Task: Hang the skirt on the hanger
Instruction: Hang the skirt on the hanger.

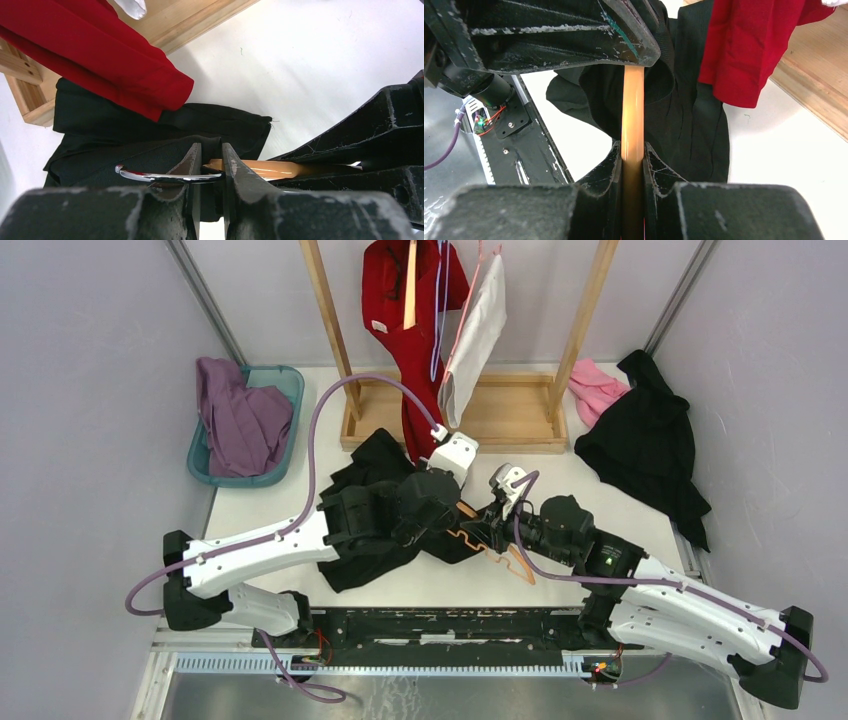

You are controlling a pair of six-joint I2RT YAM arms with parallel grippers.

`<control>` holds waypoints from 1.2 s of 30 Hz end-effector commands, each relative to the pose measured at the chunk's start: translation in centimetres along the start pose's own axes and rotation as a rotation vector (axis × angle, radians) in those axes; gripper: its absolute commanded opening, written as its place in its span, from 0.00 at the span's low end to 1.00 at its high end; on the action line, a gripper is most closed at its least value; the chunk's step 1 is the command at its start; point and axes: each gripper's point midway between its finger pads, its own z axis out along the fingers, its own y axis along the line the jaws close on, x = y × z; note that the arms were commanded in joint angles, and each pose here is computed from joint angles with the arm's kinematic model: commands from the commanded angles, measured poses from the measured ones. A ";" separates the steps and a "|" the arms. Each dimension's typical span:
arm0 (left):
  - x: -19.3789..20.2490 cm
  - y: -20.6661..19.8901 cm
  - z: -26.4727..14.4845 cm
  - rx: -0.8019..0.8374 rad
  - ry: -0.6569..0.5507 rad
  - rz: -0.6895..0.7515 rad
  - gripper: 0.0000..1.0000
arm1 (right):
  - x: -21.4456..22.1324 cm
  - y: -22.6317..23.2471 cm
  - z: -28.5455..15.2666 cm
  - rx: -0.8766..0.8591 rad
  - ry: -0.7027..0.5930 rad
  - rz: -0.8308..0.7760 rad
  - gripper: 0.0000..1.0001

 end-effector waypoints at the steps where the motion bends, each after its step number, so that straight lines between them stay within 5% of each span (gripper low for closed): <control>1: -0.6 3.3 0.2 -0.141 -0.048 -0.012 0.03 | -8.2 2.4 -1.4 -0.096 -0.287 -0.018 0.02; 12: 4.0 5.9 0.7 -0.247 -0.067 -0.041 0.03 | -4.4 2.4 2.0 -0.105 -0.126 0.033 0.03; 27: 7.2 8.1 0.1 -0.321 -0.028 -0.043 0.03 | -4.2 2.1 -0.5 -0.065 -0.047 0.077 0.42; 31: 7.6 8.6 -0.4 -0.329 -0.032 -0.057 0.03 | -4.0 -0.1 -2.1 0.065 -0.031 0.090 0.45; 36: 7.3 9.0 -1.2 -0.315 -0.052 -0.093 0.03 | 0.8 -3.1 -2.1 0.248 0.160 0.129 0.45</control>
